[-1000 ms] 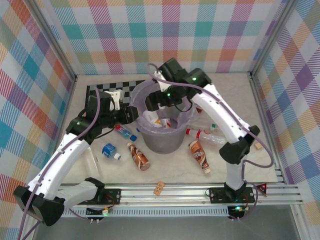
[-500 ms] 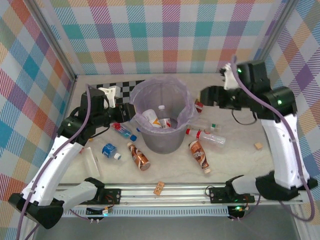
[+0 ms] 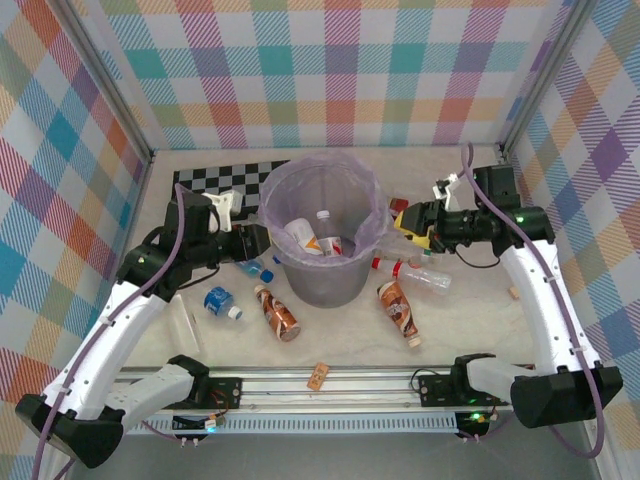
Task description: Put the plastic bottles in the bin
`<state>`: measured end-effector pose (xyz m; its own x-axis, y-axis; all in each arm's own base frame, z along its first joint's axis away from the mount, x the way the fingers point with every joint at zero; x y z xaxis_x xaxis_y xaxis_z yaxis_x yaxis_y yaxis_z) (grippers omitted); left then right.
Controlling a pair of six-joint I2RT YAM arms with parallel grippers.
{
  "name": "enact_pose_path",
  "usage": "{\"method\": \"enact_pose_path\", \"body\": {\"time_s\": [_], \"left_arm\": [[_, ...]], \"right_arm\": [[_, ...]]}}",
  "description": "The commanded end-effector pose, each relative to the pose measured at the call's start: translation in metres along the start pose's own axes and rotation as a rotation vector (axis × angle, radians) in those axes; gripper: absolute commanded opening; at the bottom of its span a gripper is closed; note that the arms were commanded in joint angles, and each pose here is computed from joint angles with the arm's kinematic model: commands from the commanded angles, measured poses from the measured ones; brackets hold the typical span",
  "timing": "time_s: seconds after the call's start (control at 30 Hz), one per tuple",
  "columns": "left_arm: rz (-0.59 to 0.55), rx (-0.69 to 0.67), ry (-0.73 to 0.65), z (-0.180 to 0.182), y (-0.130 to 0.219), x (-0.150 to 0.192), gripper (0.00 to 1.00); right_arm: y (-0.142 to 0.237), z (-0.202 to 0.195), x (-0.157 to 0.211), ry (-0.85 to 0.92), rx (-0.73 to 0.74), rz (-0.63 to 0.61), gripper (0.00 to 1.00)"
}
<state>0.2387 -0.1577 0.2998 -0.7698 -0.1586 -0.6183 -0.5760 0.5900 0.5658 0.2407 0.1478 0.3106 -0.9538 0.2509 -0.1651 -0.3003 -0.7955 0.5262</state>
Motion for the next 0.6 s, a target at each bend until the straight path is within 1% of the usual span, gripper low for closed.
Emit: {"method": "enact_pose_path", "body": {"time_s": [0.0,0.23,0.33,0.47,0.57], "left_arm": [[0.016,0.020,0.022,-0.001,-0.006,0.005,0.43],[0.017,0.014,0.026,0.001,-0.009,0.004,0.42],[0.018,0.014,0.027,0.001,-0.010,0.005,0.42],[0.022,0.006,0.030,0.003,-0.010,0.006,0.41],[0.019,0.001,0.030,0.005,-0.011,0.007,0.41]], "right_arm": [[-0.004,0.007,0.000,0.008,-0.091,0.023,0.50],[-0.020,-0.009,0.007,-0.051,-0.131,0.073,0.46],[-0.025,-0.013,0.006,-0.059,-0.147,0.081,0.40],[-0.029,-0.015,0.004,-0.059,-0.166,0.078,0.29],[-0.030,-0.014,0.003,-0.056,-0.182,0.079,0.23]]}}
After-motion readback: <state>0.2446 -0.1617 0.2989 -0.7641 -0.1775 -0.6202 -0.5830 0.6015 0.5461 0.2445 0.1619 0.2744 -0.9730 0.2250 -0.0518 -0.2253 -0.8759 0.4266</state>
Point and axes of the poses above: each hand's point on the last joint's axis, 136 mm out from that joint toward the fingers, its own y axis back along the fingers, its own z axis along the line the jaws close on, x = y × z, the point moved 2 cm from there along y, back along the fingers, and after that the axes turned 2 degrees about -y, right-handed, at the moved point
